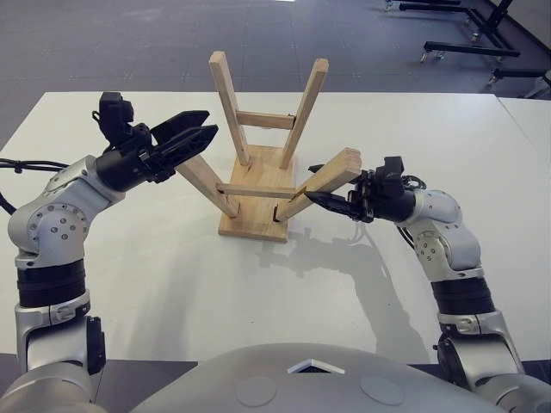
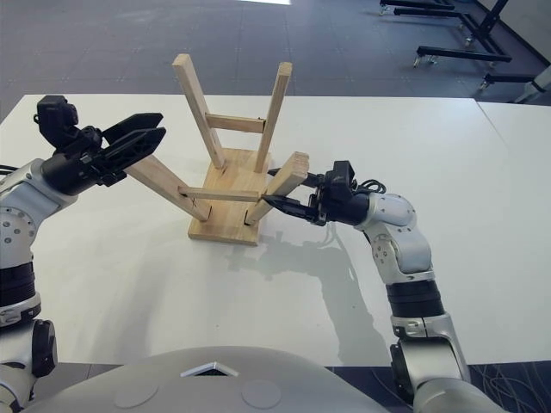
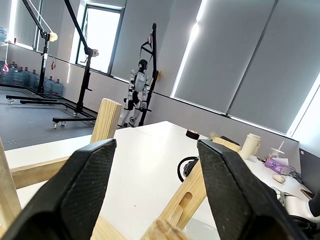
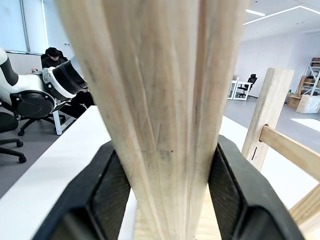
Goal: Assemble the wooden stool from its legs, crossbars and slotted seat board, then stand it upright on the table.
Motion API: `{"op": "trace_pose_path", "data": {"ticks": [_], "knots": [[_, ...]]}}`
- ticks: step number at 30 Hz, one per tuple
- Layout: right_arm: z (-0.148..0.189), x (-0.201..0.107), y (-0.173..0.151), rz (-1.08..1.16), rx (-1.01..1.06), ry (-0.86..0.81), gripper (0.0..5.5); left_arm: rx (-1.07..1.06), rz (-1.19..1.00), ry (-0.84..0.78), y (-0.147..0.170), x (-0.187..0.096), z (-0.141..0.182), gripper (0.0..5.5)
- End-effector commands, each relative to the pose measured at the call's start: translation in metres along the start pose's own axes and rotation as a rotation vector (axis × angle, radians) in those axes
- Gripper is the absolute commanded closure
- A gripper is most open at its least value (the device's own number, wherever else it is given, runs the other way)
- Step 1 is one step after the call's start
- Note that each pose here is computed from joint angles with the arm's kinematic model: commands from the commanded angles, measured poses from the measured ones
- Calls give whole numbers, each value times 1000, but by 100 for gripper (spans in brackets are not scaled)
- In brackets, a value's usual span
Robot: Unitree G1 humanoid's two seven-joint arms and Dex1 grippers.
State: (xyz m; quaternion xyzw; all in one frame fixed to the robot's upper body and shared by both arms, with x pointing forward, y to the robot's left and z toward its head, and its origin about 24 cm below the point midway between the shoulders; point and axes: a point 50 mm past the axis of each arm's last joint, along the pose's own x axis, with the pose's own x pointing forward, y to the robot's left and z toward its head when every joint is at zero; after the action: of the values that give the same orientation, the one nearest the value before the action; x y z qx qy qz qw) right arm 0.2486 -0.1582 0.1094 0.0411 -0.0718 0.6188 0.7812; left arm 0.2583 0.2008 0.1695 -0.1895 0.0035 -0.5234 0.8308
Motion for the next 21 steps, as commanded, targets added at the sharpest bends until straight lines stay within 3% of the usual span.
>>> {"op": "trace_pose_path", "data": {"ticks": [1,10,21], "knots": [[9,0,-1,19,-13,-19,258,-46,43,81,5,-2,-16,256],[33,-4,-1,-4,-22,-168,108,-37,39,73,6,-3,-11,256],[61,-10,-4,-72,-41,-293,108,-27,12,8,4,-2,3,256]]}}
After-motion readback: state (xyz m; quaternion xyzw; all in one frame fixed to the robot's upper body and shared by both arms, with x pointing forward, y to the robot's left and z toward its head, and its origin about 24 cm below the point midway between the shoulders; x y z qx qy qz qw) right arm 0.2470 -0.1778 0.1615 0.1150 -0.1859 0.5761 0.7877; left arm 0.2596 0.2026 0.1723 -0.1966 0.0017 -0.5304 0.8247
